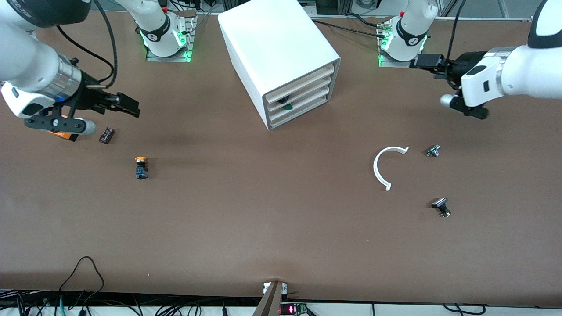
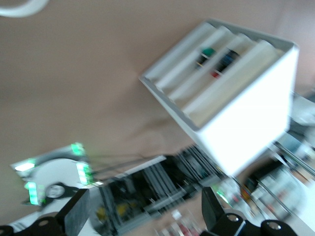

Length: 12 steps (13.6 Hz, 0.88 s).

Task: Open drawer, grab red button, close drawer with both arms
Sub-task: 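Reach both grippers to the front of the white cabinet's drawer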

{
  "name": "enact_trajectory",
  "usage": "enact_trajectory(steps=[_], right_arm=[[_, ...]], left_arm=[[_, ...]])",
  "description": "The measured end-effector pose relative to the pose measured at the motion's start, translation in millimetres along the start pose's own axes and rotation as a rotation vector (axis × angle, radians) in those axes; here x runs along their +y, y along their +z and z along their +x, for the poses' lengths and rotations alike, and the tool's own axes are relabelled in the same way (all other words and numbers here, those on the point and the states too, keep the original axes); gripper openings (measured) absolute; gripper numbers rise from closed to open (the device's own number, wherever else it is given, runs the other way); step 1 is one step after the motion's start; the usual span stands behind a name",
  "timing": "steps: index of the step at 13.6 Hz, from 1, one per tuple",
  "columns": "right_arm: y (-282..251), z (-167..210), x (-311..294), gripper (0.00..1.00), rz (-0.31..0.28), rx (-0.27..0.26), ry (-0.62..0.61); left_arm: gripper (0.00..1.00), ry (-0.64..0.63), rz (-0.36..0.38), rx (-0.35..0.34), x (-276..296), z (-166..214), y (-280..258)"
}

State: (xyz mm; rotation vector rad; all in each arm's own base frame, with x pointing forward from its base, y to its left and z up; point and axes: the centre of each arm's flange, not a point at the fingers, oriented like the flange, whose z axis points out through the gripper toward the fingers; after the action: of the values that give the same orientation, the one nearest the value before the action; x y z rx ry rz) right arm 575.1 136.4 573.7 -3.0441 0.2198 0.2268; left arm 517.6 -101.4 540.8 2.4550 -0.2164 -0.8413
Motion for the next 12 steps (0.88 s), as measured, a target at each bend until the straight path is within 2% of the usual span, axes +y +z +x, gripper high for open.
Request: enact_trajectory(steps=[3,5,8,10,11,12], right_arm=[[12.5,3.8,-17.2,1.0,0.023,-0.01,0.035],[18.8,2.1,-34.4,1.0,0.023,-0.003,0.053],[31.8,-3.5,-67.5,1.0,0.023,0.004,0.095],[41.9,-8.0,-89.8,1.0,0.023,0.007,0.123],[47.9,-11.1,-102.3,1.0,0.021,0.008,0.139],[53.9,-14.9,-114.1,1.0,0.017,0.007,0.147]], left_arm=[[1.0,0.153,-0.156,-0.122,-8.2,35.2,26.5],[1.0,0.262,-0.224,-0.15,-27.8,71.1,48.6],[0.99,0.338,-0.353,-0.086,-47.7,129.2,79.4],[0.96,0.409,-0.389,-0.027,-60.8,157.9,104.3],[0.89,0.433,-0.408,0.013,-64.0,171.9,123.4],[0.75,0.454,-0.43,0.045,-62.3,182.9,147.3]])
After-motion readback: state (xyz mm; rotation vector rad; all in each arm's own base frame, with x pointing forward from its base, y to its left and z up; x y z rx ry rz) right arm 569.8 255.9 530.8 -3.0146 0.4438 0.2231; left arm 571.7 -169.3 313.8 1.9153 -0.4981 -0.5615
